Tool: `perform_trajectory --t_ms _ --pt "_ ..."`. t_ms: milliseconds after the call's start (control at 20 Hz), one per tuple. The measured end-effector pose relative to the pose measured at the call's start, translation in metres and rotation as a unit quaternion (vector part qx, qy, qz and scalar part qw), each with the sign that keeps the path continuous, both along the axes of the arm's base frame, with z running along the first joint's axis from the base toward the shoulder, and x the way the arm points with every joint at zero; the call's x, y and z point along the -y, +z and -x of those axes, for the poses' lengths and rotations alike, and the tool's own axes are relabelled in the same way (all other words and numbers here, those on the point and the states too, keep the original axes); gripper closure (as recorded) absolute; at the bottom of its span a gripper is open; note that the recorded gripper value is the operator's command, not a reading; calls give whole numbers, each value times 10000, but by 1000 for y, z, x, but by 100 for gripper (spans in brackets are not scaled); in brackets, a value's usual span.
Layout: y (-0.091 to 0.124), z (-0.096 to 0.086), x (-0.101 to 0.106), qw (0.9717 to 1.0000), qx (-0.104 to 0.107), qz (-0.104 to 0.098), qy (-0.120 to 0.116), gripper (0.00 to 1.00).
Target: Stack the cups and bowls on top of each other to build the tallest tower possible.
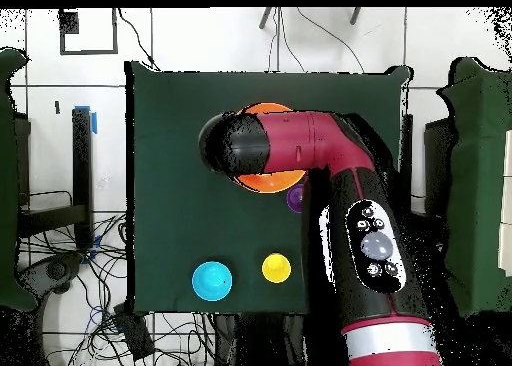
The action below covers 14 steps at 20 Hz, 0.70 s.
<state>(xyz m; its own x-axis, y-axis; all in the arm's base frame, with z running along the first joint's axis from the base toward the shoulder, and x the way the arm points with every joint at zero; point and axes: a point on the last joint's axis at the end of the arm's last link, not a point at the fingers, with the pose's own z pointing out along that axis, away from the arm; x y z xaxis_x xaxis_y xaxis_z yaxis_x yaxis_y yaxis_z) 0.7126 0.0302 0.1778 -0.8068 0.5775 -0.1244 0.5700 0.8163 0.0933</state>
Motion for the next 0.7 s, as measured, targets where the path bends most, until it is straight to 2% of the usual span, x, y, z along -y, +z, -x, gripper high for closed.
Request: perform_trajectory --t_ms 700 --pt "0 0 4 10000 1 15 -13 100"
